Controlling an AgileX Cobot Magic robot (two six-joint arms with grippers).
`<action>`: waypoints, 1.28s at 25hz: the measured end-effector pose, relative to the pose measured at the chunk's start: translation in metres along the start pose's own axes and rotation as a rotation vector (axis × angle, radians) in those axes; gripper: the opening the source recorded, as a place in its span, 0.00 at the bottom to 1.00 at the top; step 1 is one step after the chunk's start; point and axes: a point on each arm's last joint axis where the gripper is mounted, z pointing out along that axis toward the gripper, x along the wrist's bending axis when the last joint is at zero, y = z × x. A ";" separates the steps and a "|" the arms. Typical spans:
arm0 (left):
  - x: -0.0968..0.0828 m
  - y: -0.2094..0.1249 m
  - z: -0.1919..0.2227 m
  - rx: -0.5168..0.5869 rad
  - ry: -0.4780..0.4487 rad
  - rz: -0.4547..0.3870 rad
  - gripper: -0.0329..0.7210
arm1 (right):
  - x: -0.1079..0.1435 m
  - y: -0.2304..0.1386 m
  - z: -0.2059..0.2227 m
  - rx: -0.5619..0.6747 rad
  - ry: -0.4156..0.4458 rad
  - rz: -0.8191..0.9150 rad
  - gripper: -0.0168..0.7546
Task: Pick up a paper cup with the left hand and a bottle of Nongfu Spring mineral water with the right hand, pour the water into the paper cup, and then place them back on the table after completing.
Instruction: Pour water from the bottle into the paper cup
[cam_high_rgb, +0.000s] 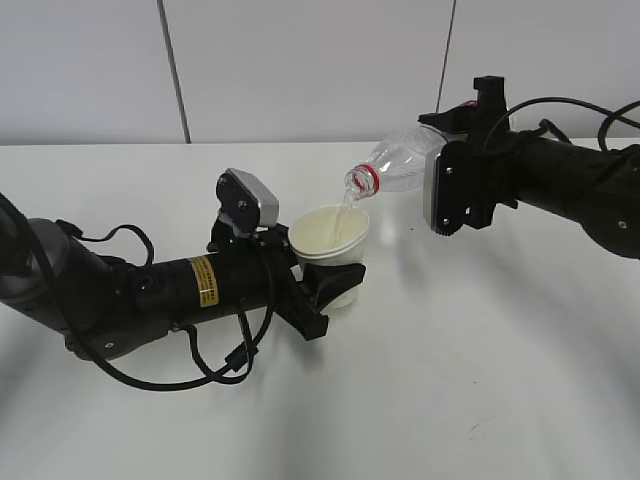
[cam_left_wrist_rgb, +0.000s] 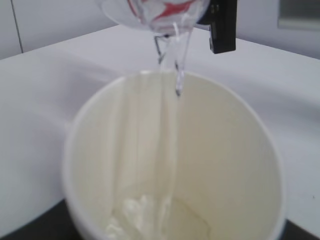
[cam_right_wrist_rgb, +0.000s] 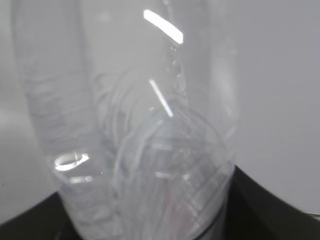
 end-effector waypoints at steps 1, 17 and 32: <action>0.000 0.000 0.000 0.001 0.000 0.000 0.55 | 0.000 0.000 0.000 0.000 0.000 -0.002 0.55; 0.000 -0.001 0.000 0.006 0.002 0.000 0.55 | 0.000 0.000 0.000 0.000 -0.002 -0.014 0.55; 0.000 -0.001 0.000 0.009 0.004 0.000 0.55 | 0.000 0.000 0.000 0.003 -0.003 -0.014 0.55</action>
